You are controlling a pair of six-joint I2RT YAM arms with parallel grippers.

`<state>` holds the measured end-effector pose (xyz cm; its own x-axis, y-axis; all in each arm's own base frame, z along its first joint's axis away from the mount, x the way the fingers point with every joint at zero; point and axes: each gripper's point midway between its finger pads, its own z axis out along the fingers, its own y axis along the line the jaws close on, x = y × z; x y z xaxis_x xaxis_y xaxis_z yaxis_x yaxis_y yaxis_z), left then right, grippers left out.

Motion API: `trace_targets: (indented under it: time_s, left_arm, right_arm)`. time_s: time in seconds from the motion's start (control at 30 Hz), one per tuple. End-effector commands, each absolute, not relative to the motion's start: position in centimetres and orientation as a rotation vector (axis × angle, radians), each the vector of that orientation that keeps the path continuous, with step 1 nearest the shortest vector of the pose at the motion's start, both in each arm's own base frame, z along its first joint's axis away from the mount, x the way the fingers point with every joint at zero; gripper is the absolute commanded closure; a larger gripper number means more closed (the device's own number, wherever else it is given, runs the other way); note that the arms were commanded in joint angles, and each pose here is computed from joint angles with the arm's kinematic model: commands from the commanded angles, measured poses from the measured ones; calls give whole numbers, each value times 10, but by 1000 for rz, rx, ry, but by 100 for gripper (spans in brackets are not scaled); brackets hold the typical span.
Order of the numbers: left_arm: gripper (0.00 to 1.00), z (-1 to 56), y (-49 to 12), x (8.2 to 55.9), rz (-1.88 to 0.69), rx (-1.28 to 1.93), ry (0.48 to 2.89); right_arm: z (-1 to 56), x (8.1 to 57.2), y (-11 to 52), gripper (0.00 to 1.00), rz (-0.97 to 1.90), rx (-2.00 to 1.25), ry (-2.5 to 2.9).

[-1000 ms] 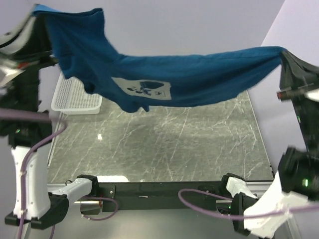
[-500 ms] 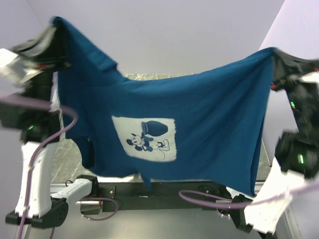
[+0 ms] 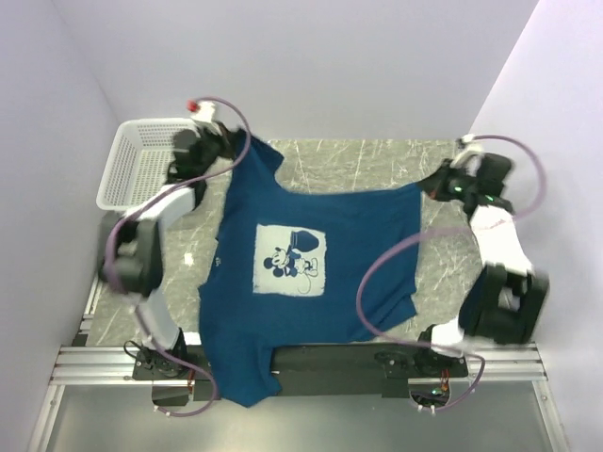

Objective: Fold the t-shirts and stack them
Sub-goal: Flatten the tshirt out, then fold the tshirt

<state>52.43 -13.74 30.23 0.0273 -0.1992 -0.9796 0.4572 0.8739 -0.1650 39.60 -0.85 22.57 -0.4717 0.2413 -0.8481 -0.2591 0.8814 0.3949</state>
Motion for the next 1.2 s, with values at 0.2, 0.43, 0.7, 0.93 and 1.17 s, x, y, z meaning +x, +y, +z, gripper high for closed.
trace_targets:
  time_s: [0.2, 0.43, 0.7, 0.93, 1.17]
  left_arm:
    - [99, 188, -151, 641, -532, 123, 1679]
    - [99, 175, -145, 681, -458, 103, 1708]
    - [99, 200, -145, 677, -468, 128, 1638]
    - [99, 216, -147, 659, -503, 163, 1603]
    - [99, 236, -145, 631, -523, 211, 1557]
  right_arm:
    - [130, 508, -20, 100, 530, -35, 2212]
    - [113, 538, -31, 100, 502, 22, 2237]
    - [122, 545, -35, 100, 521, 58, 2196]
    - [120, 540, -29, 100, 564, 54, 2198]
    - [118, 533, -31, 100, 590, 67, 2194]
